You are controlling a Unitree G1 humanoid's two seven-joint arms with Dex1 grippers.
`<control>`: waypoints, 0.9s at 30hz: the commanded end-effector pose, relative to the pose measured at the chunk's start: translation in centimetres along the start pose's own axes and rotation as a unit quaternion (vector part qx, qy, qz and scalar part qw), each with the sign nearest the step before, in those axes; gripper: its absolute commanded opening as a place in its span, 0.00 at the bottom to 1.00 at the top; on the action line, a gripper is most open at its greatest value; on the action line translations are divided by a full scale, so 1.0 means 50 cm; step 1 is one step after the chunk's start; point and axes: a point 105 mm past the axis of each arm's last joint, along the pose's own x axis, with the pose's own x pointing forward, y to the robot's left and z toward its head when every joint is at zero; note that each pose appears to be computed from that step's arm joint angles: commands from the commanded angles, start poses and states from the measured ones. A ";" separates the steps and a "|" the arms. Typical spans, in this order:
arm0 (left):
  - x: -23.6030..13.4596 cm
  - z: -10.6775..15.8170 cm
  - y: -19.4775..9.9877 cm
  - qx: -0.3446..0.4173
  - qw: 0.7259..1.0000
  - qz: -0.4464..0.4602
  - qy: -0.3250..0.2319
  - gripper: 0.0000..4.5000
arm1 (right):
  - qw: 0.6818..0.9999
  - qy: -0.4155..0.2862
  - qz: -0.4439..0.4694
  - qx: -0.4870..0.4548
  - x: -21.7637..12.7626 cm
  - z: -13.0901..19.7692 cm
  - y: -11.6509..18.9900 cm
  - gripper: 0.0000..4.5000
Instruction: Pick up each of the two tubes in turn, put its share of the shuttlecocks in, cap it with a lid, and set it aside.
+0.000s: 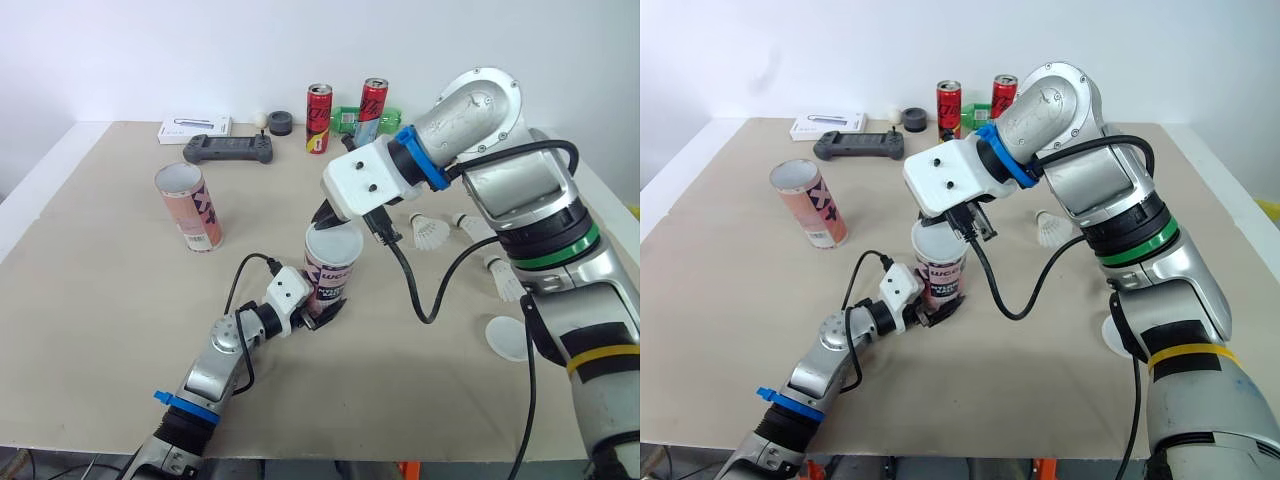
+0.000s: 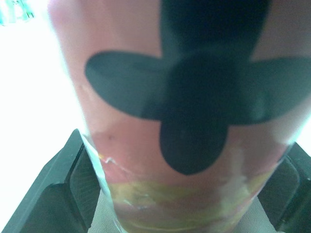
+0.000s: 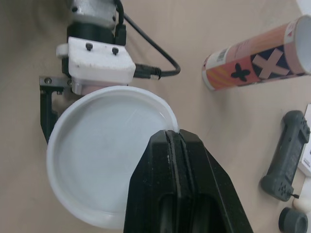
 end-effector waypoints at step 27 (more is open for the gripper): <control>-0.001 -0.044 -0.009 -0.021 0.999 -0.001 0.040 0.89 | 0.998 -0.040 -0.036 -0.018 -0.009 0.025 -0.030 0.89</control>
